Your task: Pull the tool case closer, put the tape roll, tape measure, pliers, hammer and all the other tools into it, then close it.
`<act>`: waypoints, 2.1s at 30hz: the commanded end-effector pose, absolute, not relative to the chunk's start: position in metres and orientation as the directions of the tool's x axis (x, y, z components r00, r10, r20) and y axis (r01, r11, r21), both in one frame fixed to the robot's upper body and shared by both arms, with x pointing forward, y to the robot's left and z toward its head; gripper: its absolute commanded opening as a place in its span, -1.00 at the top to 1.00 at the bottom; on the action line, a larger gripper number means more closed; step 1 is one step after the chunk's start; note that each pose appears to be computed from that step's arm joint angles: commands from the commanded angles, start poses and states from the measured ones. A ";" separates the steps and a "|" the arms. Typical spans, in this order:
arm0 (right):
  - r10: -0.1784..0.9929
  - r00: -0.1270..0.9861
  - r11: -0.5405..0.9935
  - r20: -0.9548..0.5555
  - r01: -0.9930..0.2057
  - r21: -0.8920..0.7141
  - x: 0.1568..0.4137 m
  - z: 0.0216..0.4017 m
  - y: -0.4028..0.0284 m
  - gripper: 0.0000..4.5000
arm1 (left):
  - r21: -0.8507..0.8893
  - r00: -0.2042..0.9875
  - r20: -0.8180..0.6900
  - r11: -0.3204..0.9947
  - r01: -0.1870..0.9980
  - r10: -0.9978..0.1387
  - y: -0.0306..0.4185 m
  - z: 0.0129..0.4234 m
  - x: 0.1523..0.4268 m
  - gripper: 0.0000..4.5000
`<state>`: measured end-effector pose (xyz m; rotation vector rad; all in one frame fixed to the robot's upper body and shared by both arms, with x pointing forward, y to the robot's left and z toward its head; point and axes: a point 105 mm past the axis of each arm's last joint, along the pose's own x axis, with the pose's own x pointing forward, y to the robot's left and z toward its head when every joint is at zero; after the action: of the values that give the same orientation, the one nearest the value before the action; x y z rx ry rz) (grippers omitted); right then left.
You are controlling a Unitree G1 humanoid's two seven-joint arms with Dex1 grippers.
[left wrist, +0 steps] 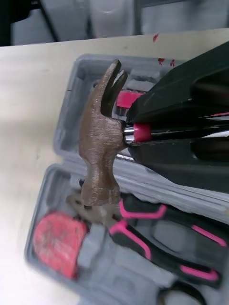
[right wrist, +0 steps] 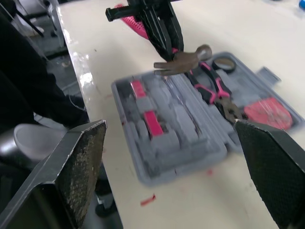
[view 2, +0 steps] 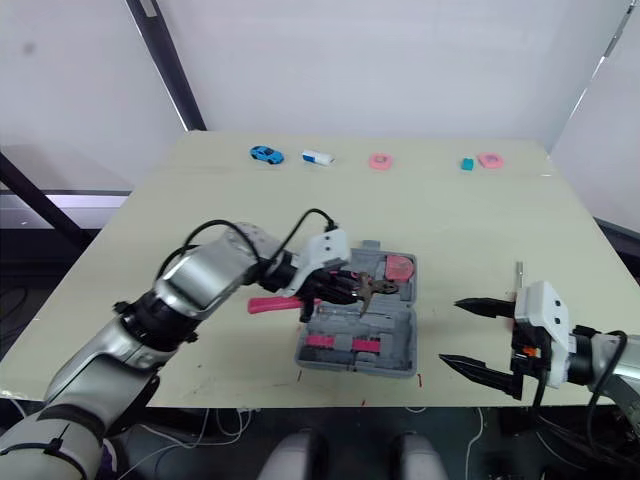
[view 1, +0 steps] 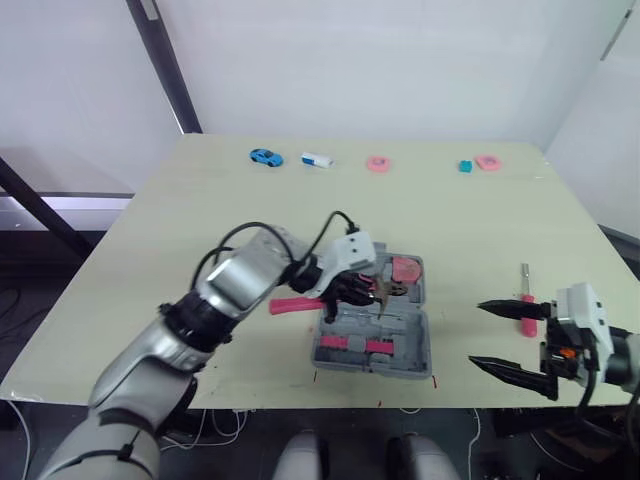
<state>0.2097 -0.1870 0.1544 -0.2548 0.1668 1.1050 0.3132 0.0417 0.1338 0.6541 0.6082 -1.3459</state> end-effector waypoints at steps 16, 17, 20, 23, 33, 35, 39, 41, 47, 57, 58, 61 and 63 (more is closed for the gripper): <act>0.815 0.518 0.488 -0.259 -0.855 -0.175 0.197 0.156 -0.199 -1.00 | 0.123 0.026 -0.831 -0.138 0.983 -0.555 -0.033 0.095 0.316 0.99; 0.814 0.519 0.489 -0.259 -0.854 -0.175 0.197 0.156 -0.199 -1.00 | 0.125 0.026 -0.833 -0.142 0.982 -0.552 -0.034 0.094 0.316 0.99; 0.808 0.529 0.500 -0.259 -0.848 -0.174 0.195 0.154 -0.200 -1.00 | 0.118 0.016 -0.847 -0.159 0.980 -0.532 -0.035 0.090 0.316 0.99; 0.802 0.538 0.509 -0.261 -0.843 -0.176 0.194 0.154 -0.202 -1.00 | 0.106 0.005 -0.859 -0.170 0.980 -0.512 -0.035 0.087 0.316 0.99; 0.778 0.570 0.536 -0.265 -0.822 -0.195 0.194 0.155 -0.211 -1.00 | 0.097 0.000 -0.874 -0.174 0.980 -0.487 -0.038 0.077 0.312 0.99; 0.776 0.572 0.538 -0.265 -0.820 -0.196 0.193 0.155 -0.212 -1.00 | 0.103 0.010 -0.876 -0.168 0.980 -0.482 -0.039 0.075 0.314 0.99; 0.776 0.573 0.538 -0.264 -0.819 -0.198 0.194 0.155 -0.212 -1.00 | 0.143 0.043 -0.872 -0.169 0.975 -0.487 -0.035 0.076 0.320 0.36; 0.776 0.572 0.537 -0.264 -0.820 -0.198 0.194 0.156 -0.212 -1.00 | 0.171 0.061 -0.847 -0.163 0.972 -0.528 -0.037 0.084 0.324 -0.05; 0.780 0.569 0.534 -0.262 -0.823 -0.196 0.196 0.154 -0.211 -1.00 | 0.145 -0.026 -0.721 -0.187 0.972 -0.693 -0.021 0.116 0.320 -0.18; 0.787 0.566 0.534 -0.244 -0.824 -0.188 0.200 0.150 -0.207 -1.00 | 0.088 -0.029 -0.465 -0.079 0.993 -0.885 0.014 0.109 0.322 0.16; 0.788 0.566 0.534 -0.243 -0.824 -0.188 0.200 0.150 -0.207 -1.00 | 0.087 -0.030 -0.453 -0.078 0.993 -0.891 0.015 0.105 0.320 0.42; 0.789 0.564 0.533 -0.242 -0.825 -0.185 0.200 0.150 -0.207 -1.00 | 0.084 -0.007 -0.449 -0.050 0.995 -0.894 0.018 0.092 0.321 0.98; 0.790 0.563 0.532 -0.242 -0.826 -0.185 0.201 0.150 -0.207 -1.00 | 0.111 0.004 -0.468 -0.054 0.992 -0.884 0.021 0.079 0.321 0.98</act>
<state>0.2002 -0.2079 0.1437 -0.2791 0.1654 0.9640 0.3184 0.0222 0.0749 0.4460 0.3436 -1.5659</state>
